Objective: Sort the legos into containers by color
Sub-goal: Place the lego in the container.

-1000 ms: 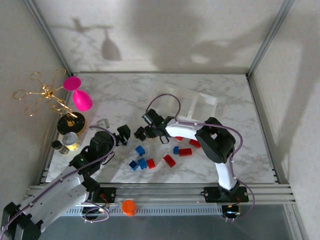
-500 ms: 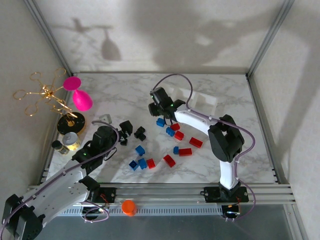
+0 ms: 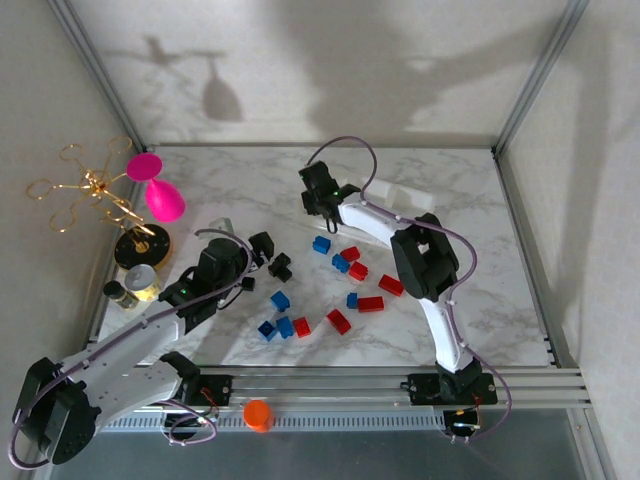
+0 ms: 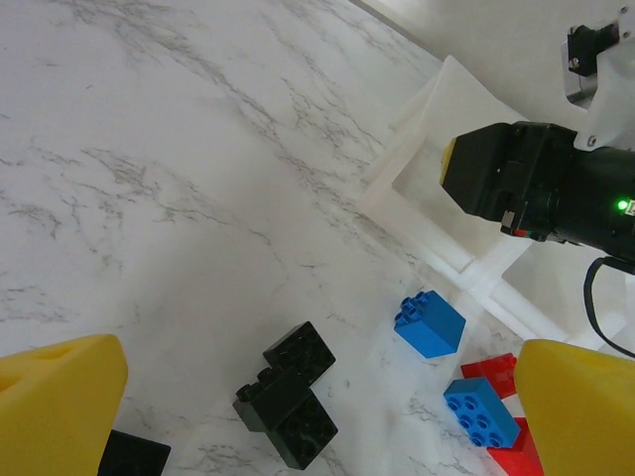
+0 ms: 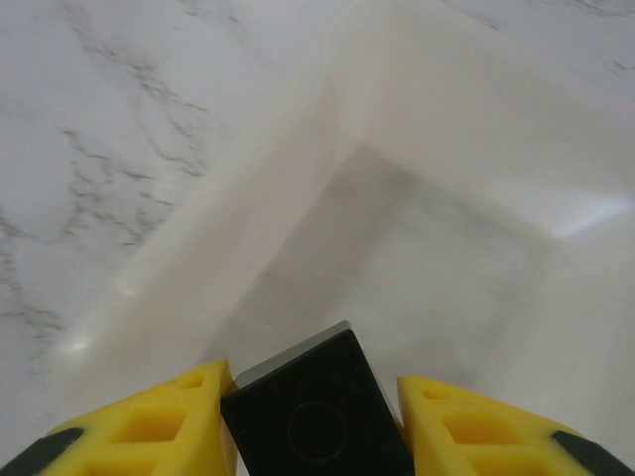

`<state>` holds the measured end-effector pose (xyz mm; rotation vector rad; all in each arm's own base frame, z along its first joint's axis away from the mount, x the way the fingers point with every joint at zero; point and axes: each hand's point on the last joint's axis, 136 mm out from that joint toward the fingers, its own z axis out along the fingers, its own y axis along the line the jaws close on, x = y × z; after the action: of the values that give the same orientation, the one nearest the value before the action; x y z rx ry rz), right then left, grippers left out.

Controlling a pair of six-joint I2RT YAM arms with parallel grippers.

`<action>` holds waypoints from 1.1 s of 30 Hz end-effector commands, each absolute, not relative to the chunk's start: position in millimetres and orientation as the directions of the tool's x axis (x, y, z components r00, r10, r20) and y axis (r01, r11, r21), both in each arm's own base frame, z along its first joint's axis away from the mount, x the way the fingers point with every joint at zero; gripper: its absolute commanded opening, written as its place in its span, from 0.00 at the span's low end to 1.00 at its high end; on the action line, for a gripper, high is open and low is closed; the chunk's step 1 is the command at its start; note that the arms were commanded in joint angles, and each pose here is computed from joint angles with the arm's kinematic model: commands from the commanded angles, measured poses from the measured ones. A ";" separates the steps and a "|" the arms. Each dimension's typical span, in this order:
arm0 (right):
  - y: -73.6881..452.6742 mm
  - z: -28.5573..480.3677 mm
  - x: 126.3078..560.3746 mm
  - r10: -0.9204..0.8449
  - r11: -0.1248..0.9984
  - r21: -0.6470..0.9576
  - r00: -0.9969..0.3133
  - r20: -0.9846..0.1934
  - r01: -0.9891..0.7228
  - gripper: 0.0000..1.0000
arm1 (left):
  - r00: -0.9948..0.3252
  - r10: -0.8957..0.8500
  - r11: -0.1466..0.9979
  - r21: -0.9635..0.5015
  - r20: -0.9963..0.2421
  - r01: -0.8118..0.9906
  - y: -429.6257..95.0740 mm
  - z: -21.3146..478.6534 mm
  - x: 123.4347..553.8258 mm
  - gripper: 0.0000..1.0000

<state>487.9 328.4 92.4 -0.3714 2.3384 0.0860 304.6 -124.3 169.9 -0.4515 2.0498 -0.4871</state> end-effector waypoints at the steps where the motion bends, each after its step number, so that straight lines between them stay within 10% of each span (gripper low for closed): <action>1: 322.4 99.1 499.3 -0.255 0.958 -0.094 -0.660 -0.707 -0.270 0.45 | -0.449 -0.516 0.841 -0.531 -0.729 -0.103 -128.1 187.7 311.0 1.00; 13: 326.1 155.7 488.2 -0.211 0.953 -0.019 -0.613 -0.761 -0.303 0.62 | -0.458 -0.513 0.844 -0.525 -0.726 -0.114 -127.5 191.5 310.6 1.00; 33: 307.9 157.5 336.1 -0.161 0.839 0.274 -0.695 -0.701 -0.471 0.75 | -0.659 -0.380 0.921 -0.331 -0.649 -0.206 -132.0 126.3 302.9 0.92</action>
<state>353.0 301.0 149.3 -0.4602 2.3315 0.4742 303.1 -129.8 127.8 -0.4419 2.2655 -0.3417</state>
